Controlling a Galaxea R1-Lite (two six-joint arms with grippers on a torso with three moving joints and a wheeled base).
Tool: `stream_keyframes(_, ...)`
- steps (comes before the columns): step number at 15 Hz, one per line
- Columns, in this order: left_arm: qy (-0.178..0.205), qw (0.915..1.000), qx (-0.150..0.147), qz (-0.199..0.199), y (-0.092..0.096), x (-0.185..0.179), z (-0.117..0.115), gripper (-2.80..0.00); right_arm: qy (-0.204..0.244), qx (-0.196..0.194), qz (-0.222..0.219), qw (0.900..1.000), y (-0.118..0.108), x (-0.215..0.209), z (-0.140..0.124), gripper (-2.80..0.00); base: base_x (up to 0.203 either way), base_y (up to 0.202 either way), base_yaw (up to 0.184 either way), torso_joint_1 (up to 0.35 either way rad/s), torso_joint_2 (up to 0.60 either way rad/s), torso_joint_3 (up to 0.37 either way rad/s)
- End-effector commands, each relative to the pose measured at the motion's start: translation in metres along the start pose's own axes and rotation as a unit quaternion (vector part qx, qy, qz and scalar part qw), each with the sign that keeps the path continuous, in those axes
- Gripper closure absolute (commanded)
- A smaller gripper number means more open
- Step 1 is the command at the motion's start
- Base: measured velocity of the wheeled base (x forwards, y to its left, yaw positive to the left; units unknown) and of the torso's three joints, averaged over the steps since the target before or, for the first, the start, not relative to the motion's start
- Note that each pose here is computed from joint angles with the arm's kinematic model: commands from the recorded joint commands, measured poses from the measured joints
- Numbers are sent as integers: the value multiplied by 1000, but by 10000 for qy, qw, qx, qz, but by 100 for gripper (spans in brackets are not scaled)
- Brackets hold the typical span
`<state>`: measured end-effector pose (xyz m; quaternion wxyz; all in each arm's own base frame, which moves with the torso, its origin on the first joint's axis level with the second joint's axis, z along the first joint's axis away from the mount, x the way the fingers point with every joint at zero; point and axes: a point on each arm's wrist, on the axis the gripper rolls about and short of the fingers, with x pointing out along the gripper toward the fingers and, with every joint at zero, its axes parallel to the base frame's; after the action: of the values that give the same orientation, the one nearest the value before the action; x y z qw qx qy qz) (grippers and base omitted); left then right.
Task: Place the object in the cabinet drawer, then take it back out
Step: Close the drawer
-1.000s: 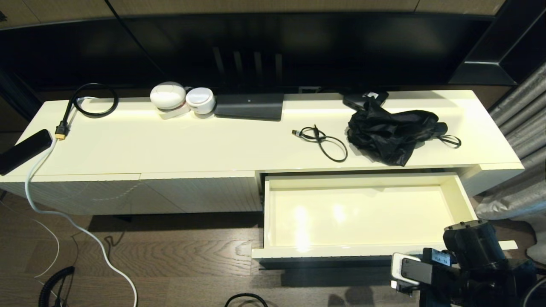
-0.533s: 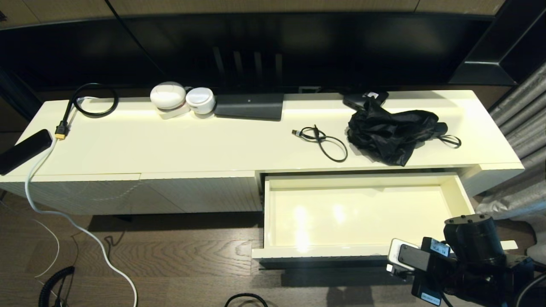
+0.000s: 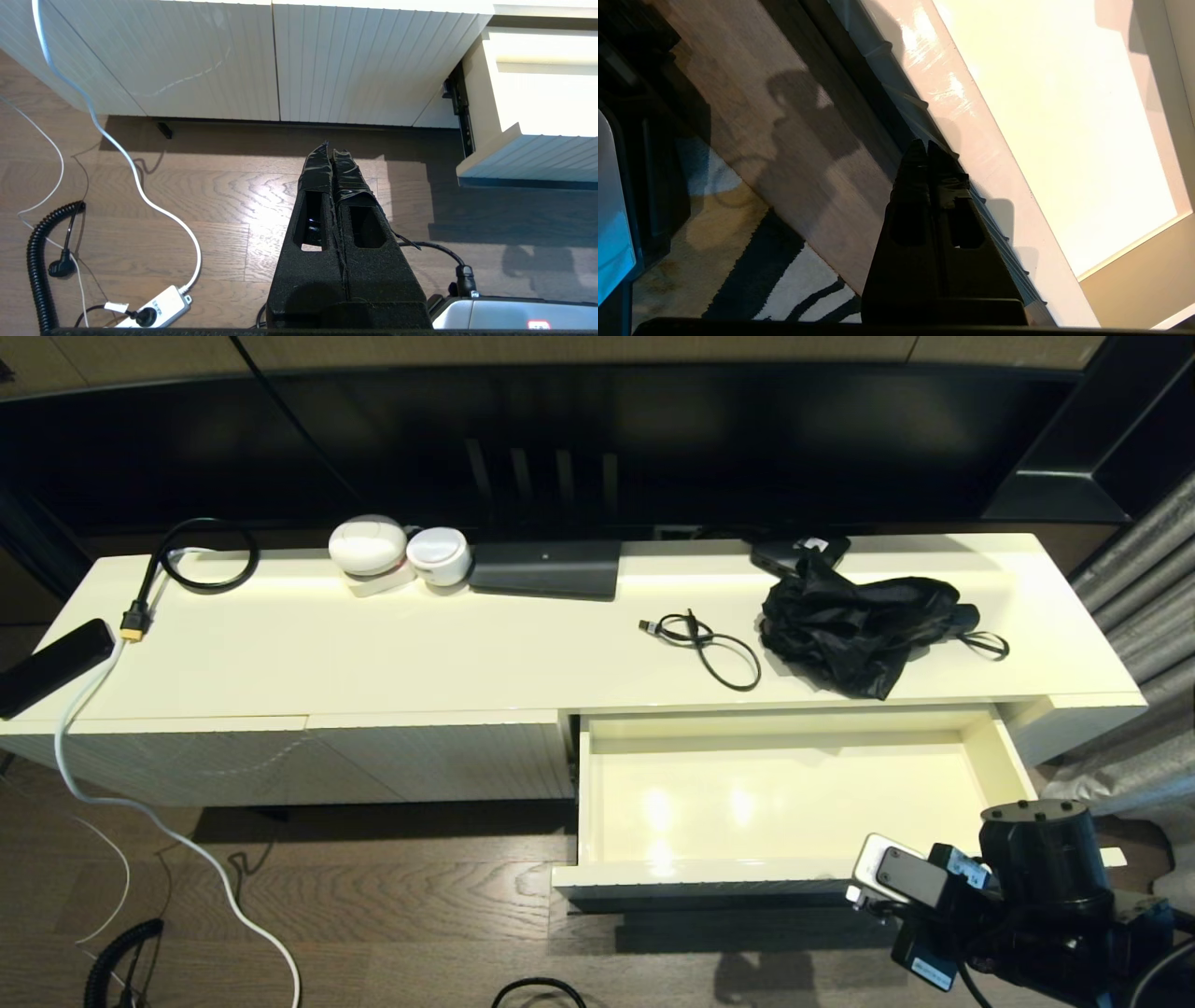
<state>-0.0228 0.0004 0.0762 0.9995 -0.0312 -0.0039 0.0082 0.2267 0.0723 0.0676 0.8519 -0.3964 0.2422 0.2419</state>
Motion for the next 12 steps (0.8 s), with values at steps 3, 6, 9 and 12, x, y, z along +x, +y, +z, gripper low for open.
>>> stream_keyframes(3,-3,10000,-3,9,0,0,0,0,123,22,-122,9998,0,7,-1,0,0,0,0,0,0,0)
stream_keyframes(6,-2,10000,-3,1,0,0,0,0,97,51,-156,9998,0,12,0,0,0,0,0,0,0,0)
stream_keyframes(9,-3,10000,-3,9,0,0,0,0,46,219,-443,9988,-6,21,5,0,0,0,0,0,0,0)
stream_keyframes(12,-3,10000,-3,8,0,0,0,0,-52,499,-612,9969,-13,24,12,0,0,0,0,0,0,0)
